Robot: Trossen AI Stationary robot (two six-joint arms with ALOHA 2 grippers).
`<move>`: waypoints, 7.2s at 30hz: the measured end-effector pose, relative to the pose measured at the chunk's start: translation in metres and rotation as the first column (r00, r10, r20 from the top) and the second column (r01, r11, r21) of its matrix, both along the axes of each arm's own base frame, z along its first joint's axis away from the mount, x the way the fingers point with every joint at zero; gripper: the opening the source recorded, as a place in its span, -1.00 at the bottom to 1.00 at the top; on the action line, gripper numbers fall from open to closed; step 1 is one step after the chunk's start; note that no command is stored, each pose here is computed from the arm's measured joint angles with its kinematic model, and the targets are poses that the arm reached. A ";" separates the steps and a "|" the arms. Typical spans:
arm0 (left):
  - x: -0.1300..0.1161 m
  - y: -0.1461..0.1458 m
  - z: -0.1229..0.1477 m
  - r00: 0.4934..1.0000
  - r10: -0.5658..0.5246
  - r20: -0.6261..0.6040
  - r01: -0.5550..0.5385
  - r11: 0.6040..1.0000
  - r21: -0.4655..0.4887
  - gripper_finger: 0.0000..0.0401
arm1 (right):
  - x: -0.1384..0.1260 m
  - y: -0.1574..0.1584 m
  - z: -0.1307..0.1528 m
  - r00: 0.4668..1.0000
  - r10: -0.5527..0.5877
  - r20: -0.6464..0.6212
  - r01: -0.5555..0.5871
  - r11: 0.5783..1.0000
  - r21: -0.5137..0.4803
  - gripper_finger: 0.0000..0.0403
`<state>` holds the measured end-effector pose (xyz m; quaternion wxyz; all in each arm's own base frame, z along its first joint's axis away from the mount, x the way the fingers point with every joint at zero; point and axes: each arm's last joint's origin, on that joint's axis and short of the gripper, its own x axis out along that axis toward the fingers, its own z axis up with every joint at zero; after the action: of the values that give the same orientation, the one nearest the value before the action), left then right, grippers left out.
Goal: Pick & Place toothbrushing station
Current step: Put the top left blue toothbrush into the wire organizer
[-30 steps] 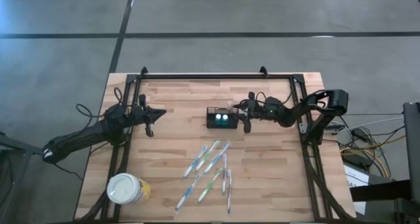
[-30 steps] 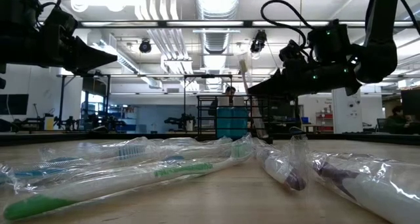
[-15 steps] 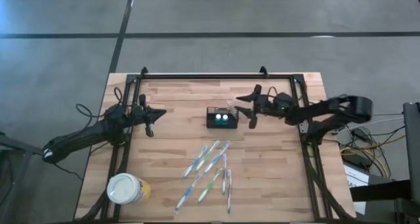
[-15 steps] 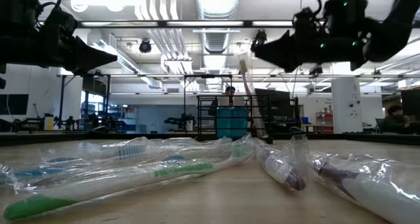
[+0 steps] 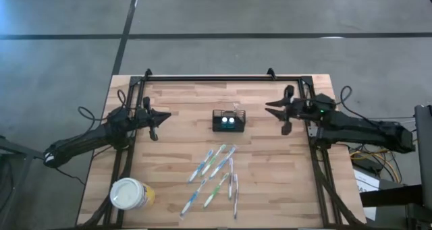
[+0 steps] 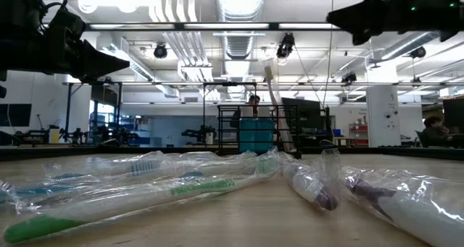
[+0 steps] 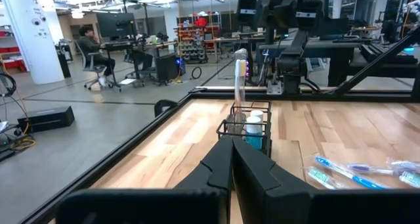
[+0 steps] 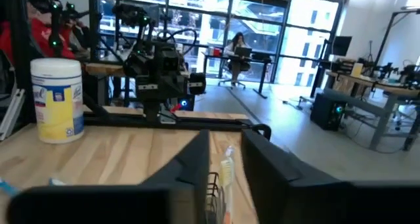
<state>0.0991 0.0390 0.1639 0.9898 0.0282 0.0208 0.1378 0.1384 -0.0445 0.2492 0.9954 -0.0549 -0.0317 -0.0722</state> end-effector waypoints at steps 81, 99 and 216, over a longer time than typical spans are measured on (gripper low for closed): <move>0.203 -0.051 0.066 0.634 -0.156 -0.758 -0.169 0.928 -0.332 -0.85 | -0.041 0.017 -0.074 0.998 0.063 0.021 -0.064 0.996 0.058 -0.96; 0.218 -0.098 0.020 0.610 -0.228 -0.759 -0.308 0.814 -0.493 0.12 | -0.041 0.016 -0.074 0.998 0.052 0.026 -0.054 0.996 0.076 -0.96; 0.013 -0.039 0.029 0.978 -0.101 0.182 0.115 0.991 -0.067 -0.99 | -0.041 0.017 -0.070 0.997 0.056 0.056 -0.060 0.996 0.066 -0.96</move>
<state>0.1117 -0.0004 0.1924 0.9941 -0.0214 -0.0638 0.0850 0.0973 -0.0279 0.1788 0.9971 -0.0183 -0.0577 -0.0457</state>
